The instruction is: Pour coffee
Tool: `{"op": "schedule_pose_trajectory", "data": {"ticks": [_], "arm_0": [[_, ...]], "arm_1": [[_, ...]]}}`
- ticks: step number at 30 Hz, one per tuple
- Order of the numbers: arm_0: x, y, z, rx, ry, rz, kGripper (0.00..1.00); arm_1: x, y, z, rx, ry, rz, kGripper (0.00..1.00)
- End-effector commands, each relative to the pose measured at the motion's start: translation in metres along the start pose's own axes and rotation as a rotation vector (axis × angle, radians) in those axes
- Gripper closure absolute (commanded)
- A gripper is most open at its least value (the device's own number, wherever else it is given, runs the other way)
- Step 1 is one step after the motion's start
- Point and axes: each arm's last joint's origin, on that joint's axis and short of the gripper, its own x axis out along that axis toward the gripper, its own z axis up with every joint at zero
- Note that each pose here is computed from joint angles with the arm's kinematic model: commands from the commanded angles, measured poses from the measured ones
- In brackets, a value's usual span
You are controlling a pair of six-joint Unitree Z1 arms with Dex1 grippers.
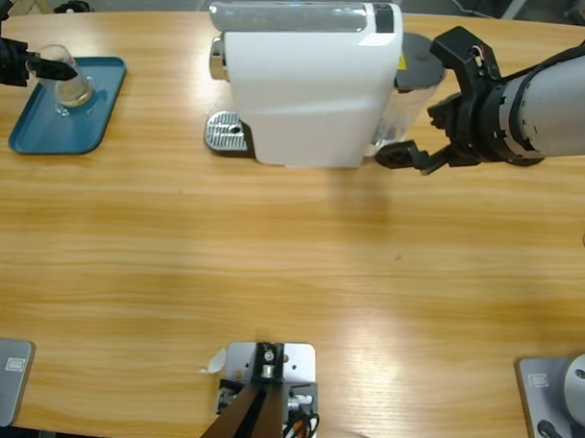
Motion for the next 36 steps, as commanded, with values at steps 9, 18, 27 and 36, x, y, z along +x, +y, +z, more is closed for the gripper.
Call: {"op": "schedule_pose_trajectory", "data": {"ticks": [9, 18, 27, 36], "arm_0": [[-0.158, -0.047, -0.032, -0.083, -0.06, 0.078, 0.0], [-0.27, -0.118, -0.086, 0.145, -0.159, -0.273, 0.0], [-0.319, -0.118, -0.153, 0.097, -0.143, -0.369, 0.0], [-0.306, -0.12, -0.159, 0.098, -0.12, -0.384, 0.0]], "arm_1": [[-0.071, -0.014, -0.013, 0.002, -0.099, -0.023, 0.0], [-0.111, -0.023, -0.051, 0.01, -0.136, -0.046, 0.0], [-0.123, -0.033, -0.103, -0.017, -0.135, -0.095, 0.0], [-0.127, -0.033, -0.106, -0.017, -0.147, -0.097, 0.0]]}}
